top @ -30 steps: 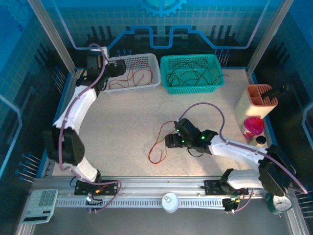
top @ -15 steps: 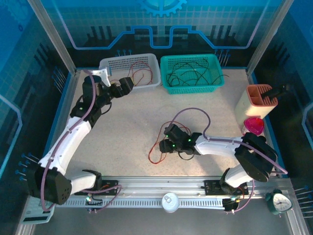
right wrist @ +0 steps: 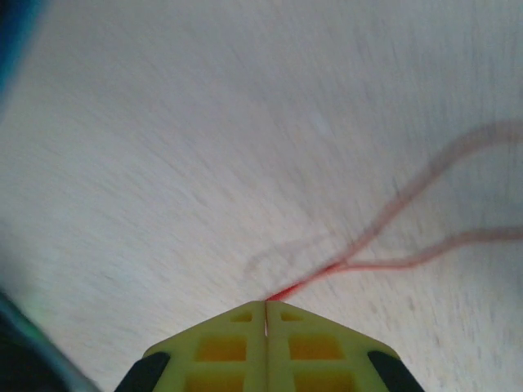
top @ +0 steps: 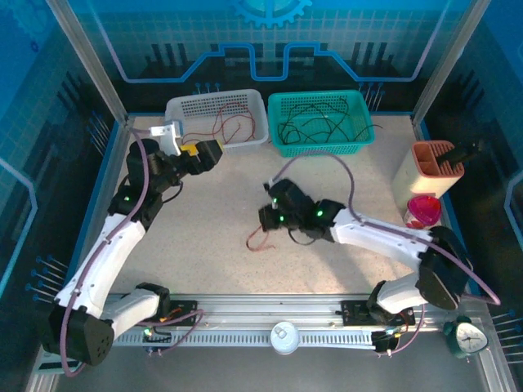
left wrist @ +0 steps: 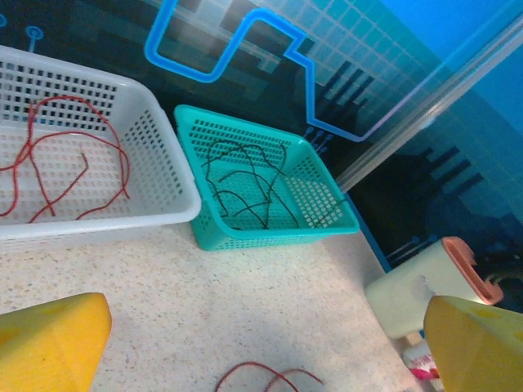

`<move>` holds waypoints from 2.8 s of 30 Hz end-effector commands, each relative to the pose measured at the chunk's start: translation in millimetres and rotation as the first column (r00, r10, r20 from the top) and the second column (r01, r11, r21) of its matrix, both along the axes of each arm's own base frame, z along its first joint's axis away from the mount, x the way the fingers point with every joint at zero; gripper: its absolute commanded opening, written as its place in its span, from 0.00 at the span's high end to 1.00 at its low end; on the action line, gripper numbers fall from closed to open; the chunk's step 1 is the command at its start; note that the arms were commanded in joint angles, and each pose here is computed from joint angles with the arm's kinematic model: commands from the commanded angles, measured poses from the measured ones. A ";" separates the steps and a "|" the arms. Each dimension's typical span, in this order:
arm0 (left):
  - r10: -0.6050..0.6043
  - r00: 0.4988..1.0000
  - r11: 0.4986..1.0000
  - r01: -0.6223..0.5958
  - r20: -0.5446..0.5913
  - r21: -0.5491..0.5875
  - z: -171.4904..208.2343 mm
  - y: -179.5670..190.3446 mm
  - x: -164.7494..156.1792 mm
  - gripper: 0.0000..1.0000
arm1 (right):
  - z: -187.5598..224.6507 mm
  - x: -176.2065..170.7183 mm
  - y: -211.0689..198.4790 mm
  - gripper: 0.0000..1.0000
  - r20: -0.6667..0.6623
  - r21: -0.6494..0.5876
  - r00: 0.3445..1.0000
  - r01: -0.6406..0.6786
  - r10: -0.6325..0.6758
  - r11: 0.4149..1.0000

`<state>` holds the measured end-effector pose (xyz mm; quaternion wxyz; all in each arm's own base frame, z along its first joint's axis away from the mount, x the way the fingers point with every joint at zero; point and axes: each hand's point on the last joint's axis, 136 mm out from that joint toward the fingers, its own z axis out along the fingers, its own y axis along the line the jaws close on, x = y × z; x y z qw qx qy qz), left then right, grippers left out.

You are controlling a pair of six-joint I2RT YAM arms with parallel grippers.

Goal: Untangle the cables

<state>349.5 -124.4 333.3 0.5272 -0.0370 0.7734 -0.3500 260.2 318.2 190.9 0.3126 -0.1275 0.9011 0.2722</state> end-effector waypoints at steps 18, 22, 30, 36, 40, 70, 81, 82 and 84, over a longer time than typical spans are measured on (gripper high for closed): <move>-0.302 0.936 0.948 0.316 0.182 -0.051 52.9 -67.6 -91.6 0.05 | 258.2 72.0 -46.6 1.00 0.463 0.240 0.866 0.081 -0.188 0.967; -0.346 0.922 0.930 0.361 0.171 -0.063 46.5 -83.9 -103.1 0.06 | 265.3 73.3 -44.0 1.00 0.471 0.254 0.861 0.072 -0.189 0.964; -0.371 0.921 0.923 0.380 0.119 -0.060 20.5 -119.6 -108.3 0.09 | 268.5 74.1 -41.3 1.00 0.472 0.270 0.861 0.064 -0.190 0.961; -0.332 0.941 0.941 0.335 0.072 -0.044 -9.0 -138.0 -90.5 0.10 | 268.0 73.3 -38.7 1.00 0.468 0.284 0.863 0.054 -0.188 0.957; -0.324 0.944 0.943 0.328 0.064 -0.062 -17.5 -151.2 -80.6 0.11 | 263.5 71.9 -33.9 1.00 0.458 0.292 0.871 0.043 -0.179 0.955; -0.283 0.944 0.954 0.295 0.172 -0.048 30.1 -126.6 -86.0 1.00 | 209.6 93.9 -161.3 1.00 0.415 0.262 0.779 0.394 -0.471 0.881; -0.121 0.958 0.990 0.135 0.259 -0.037 109.2 -48.8 -45.4 1.00 | 155.1 58.9 -221.3 1.00 0.354 0.225 0.737 0.531 -0.577 0.817; -0.115 0.957 0.991 0.130 0.267 -0.037 115.5 -45.8 -41.0 1.00 | 152.1 55.0 -225.3 1.00 0.353 0.222 0.732 0.540 -0.583 0.812; -0.105 0.955 0.992 0.121 0.278 -0.039 126.9 -40.9 -32.6 1.00 | 145.7 47.2 -232.6 1.00 0.351 0.211 0.723 0.558 -0.595 0.803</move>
